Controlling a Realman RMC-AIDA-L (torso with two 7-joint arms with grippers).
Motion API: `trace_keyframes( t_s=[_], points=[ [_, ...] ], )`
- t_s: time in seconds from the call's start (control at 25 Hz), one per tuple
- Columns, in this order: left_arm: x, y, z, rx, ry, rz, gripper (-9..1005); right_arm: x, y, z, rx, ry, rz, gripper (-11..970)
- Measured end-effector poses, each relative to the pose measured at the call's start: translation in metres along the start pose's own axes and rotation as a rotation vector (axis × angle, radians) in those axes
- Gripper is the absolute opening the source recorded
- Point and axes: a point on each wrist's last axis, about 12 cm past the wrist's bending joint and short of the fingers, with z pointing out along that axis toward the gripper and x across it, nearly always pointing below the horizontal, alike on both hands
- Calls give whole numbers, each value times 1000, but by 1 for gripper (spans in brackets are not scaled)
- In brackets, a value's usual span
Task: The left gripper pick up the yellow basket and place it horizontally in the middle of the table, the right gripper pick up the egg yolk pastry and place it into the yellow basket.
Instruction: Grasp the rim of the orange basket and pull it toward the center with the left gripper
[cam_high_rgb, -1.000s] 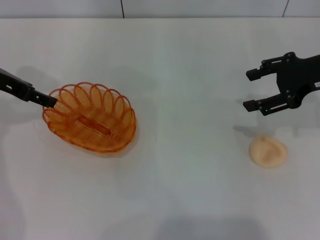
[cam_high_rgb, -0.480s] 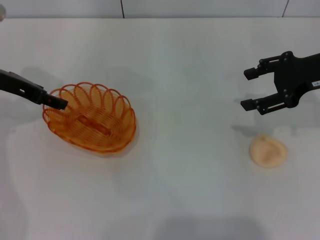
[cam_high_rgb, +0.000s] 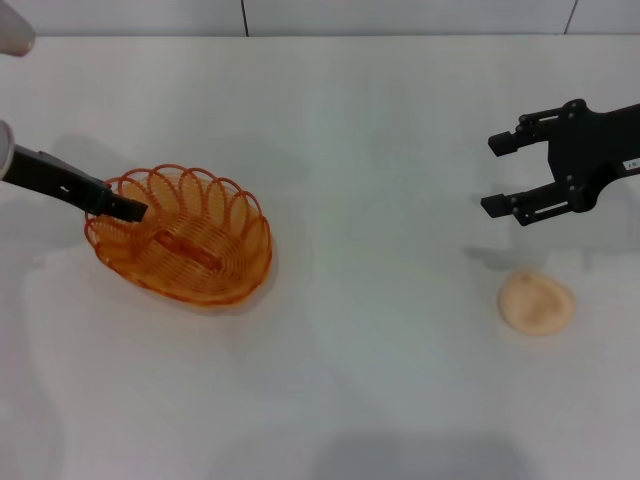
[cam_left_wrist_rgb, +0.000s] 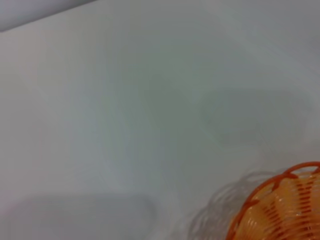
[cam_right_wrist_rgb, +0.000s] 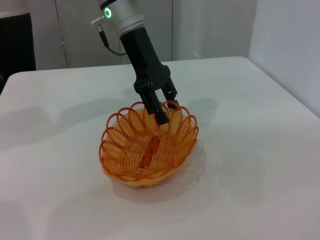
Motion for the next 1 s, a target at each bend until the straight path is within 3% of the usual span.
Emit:
trace_keyframes(
  t_s=[0.4, 0.6, 0.8, 1.0],
  points=[
    [-1, -3, 5, 9, -14, -1, 461, -2, -2, 0, 0, 4, -9, 777],
    [0, -4, 6, 13, -10, 1, 225, -2, -2, -1, 0, 5, -10, 776],
    [1, -5, 6, 27, -17, -10, 116, 0, -1, -2, 4, 5, -5, 776],
    [-3, -13, 3, 90, -44, -28, 115, 2, -2, -5, 14, 6, 1, 776]
  ],
)
